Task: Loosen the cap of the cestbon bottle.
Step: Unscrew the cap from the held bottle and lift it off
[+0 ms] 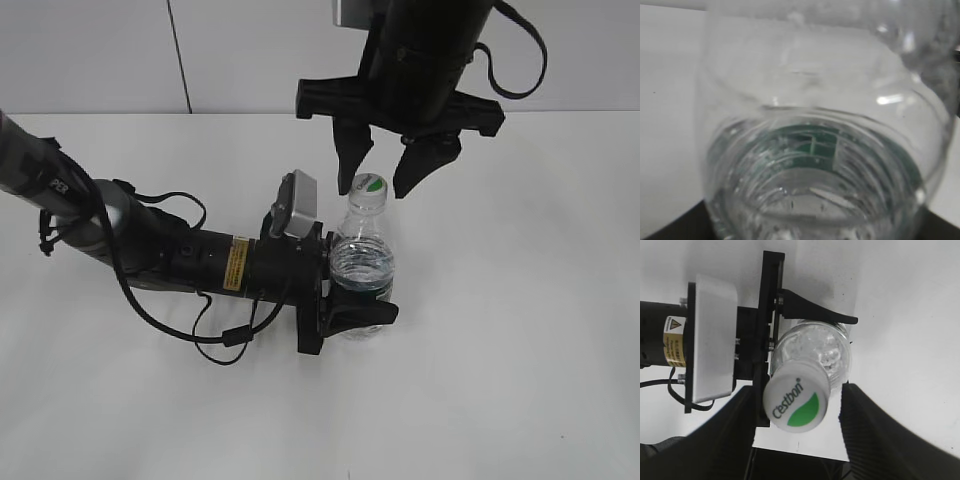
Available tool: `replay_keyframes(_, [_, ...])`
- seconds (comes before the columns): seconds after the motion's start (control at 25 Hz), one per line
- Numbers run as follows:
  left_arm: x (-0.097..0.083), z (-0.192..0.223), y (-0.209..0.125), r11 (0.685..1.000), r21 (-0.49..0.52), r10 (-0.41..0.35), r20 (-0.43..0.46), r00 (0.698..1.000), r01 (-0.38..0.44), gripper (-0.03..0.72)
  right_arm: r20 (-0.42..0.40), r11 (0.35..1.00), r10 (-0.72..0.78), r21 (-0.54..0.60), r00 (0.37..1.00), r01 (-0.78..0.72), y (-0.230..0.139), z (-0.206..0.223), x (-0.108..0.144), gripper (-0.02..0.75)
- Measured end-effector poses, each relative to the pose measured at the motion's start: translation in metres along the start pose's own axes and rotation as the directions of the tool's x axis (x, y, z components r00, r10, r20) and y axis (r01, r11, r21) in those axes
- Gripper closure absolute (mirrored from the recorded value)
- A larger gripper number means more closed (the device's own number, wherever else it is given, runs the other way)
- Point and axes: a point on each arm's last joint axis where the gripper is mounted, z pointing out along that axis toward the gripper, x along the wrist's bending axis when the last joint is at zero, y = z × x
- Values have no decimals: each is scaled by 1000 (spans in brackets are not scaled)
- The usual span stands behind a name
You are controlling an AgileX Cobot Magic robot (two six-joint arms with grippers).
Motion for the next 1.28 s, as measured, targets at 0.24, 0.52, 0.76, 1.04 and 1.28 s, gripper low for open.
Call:
replay_keyframes(0.24, [0, 0, 0, 1000, 0, 0, 0, 1000, 0, 282, -4, 1000, 4, 11, 1000, -4, 0, 3, 1, 327])
replay_keyframes(0.52, [0, 0, 0, 1000, 2, 0, -1, 1000, 0, 282, -5, 1000, 4, 11, 1000, -4, 0, 3, 1, 414])
replay_keyframes(0.76, [0, 0, 0, 1000, 3, 0, -2, 1000, 0, 282, -2, 1000, -20, 11, 1000, 20, 0, 3, 0, 440])
replay_keyframes(1.04, [0, 0, 0, 1000, 3, 0, -3, 1000, 0, 282, 11, 917, -398, 9, 917, 398, 1, 3, -1, 441])
replay_keyframes(1.28, [0, 0, 0, 1000, 4, 1, -1, 1000, -1, 282, 3, 616, -788, 11, 616, 788, 1, 3, -1, 441])
